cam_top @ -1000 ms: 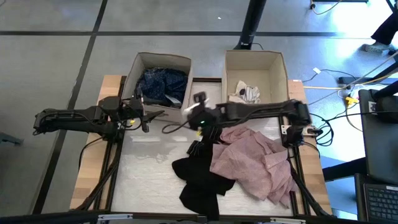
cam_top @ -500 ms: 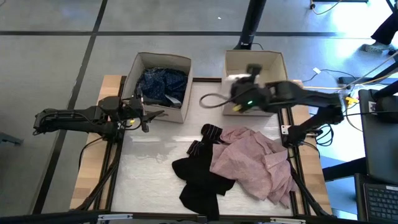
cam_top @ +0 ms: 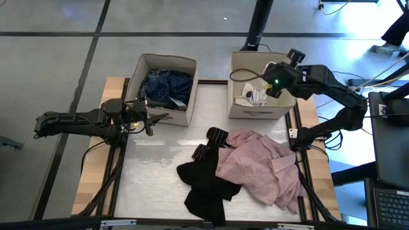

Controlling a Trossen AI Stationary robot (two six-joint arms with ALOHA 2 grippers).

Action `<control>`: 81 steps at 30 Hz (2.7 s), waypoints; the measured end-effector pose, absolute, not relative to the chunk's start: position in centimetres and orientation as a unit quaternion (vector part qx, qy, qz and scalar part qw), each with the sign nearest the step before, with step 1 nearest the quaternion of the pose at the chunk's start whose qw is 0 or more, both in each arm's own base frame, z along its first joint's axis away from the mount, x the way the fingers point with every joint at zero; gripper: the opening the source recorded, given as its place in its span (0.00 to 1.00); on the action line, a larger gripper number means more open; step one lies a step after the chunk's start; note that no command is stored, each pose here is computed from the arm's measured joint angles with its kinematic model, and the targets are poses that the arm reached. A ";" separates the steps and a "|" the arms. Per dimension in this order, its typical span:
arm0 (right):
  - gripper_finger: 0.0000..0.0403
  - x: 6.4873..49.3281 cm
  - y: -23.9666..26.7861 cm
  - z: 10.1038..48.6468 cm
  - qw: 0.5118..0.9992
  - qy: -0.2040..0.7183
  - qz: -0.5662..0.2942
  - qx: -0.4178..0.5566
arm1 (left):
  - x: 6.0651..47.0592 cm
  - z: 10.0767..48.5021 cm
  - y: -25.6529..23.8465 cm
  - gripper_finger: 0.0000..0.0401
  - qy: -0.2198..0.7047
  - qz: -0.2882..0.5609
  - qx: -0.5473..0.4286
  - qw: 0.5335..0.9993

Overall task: Sort clothes
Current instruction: Put the white sock into the right laundry organizer, then put the black sock into the right laundry organizer

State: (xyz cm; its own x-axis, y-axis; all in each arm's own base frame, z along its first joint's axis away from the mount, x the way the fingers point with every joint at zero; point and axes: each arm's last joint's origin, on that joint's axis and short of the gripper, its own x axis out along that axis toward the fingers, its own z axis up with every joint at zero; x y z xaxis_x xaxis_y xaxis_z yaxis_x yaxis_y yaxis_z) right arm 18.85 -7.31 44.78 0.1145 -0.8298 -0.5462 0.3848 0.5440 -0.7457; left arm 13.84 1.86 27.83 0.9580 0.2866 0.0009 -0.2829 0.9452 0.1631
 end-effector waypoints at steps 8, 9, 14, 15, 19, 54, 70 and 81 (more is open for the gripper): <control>0.05 19.7 -9.8 43.5 0.708 0.540 -0.428 -0.153 | 13.8 27.8 1.9 0.47 0.011 0.144 0.081 0.986; 0.05 20.0 -10.2 43.3 0.707 0.545 -0.427 -0.148 | 13.8 27.8 1.9 0.47 0.011 0.144 0.081 0.986; 0.14 21.2 -11.3 42.2 0.703 0.569 -0.408 -0.128 | 13.8 27.8 1.9 0.47 0.013 0.144 0.081 0.986; 0.18 21.5 -11.5 42.0 0.703 0.573 -0.402 -0.125 | 13.8 27.8 1.9 0.47 0.013 0.144 0.080 0.986; 0.36 22.1 -11.6 41.5 0.706 0.586 -0.378 -0.124 | 13.8 27.8 1.9 0.47 0.013 0.144 0.078 0.986; 0.61 41.4 8.8 24.7 0.753 0.541 0.189 -0.323 | 13.9 27.8 1.9 0.47 0.011 0.145 0.077 0.986; 0.51 43.4 9.2 20.0 0.731 0.553 0.221 -0.333 | 13.9 27.8 1.9 0.47 0.011 0.144 0.077 0.986; 0.06 43.4 9.1 20.0 0.721 0.555 0.215 -0.355 | 13.9 27.8 1.9 0.47 0.011 0.144 0.077 0.986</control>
State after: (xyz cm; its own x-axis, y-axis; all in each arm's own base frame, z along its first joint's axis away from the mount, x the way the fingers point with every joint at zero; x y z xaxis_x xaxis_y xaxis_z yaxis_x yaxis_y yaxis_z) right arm 43.41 9.09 20.02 0.2923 -0.0831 -0.9527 -0.7040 0.6555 -0.2732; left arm 13.86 1.87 27.82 0.9580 0.2866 0.0002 -0.2831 0.9463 0.1559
